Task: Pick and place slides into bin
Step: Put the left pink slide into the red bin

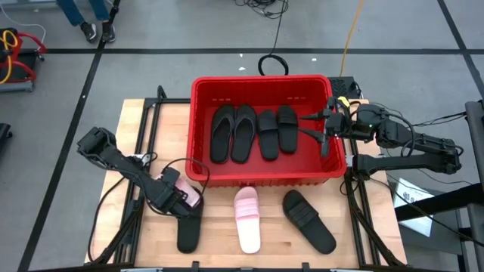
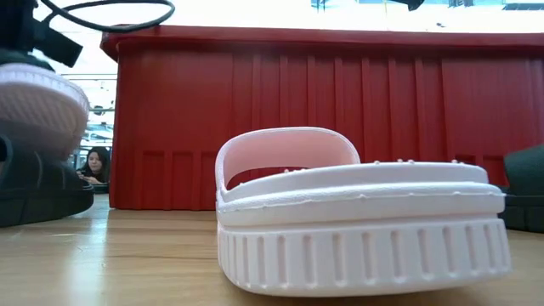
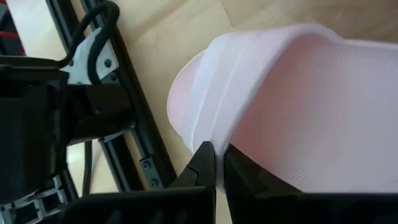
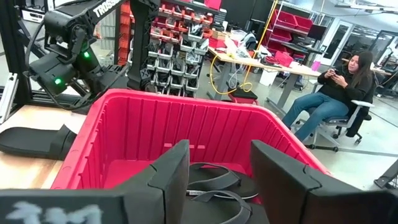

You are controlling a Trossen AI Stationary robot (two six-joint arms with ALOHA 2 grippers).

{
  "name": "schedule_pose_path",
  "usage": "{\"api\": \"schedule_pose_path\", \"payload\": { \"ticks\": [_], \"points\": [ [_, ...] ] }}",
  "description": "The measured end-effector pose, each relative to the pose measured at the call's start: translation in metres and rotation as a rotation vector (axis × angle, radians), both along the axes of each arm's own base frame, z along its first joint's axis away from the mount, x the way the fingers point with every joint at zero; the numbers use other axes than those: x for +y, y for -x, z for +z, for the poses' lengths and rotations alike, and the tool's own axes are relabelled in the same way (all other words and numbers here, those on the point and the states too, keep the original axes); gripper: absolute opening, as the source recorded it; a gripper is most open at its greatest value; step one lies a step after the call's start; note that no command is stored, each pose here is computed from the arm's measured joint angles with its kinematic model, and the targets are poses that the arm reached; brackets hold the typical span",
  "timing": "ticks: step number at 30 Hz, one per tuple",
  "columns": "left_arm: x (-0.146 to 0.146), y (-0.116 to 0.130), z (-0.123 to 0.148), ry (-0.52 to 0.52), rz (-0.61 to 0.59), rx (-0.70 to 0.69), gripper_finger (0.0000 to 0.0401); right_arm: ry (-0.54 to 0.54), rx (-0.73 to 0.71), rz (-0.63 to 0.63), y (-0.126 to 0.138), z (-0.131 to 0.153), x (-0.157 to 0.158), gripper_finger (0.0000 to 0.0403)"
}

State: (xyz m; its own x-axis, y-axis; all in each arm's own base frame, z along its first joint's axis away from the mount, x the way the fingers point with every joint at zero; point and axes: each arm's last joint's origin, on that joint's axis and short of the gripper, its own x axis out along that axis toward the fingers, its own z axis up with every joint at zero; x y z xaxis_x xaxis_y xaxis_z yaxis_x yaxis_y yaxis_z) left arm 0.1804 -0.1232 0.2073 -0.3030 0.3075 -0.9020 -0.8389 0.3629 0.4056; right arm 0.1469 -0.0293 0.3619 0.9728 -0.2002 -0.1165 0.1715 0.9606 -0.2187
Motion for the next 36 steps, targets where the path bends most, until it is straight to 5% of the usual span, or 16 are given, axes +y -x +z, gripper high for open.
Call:
{"api": "schedule_pose_path", "payload": {
  "ticks": [12, 27, 36],
  "points": [
    [-0.011, -0.018, 0.056, 0.060, -0.085, -0.133, 0.0003, 0.013, -0.042, 0.000, -0.001, 0.004, 0.000, 0.0160],
    [-0.035, -0.033, 0.167, 0.312, -0.585, -0.467, 0.0004, 0.038, -0.043, 0.007, -0.001, 0.005, 0.000, 0.0160],
    [-0.028, -0.033, 0.240, 0.211, -0.764, -0.830, 0.0005, 0.038, -0.039, 0.008, 0.000, 0.004, 0.000, 0.0160]
  ]
}}
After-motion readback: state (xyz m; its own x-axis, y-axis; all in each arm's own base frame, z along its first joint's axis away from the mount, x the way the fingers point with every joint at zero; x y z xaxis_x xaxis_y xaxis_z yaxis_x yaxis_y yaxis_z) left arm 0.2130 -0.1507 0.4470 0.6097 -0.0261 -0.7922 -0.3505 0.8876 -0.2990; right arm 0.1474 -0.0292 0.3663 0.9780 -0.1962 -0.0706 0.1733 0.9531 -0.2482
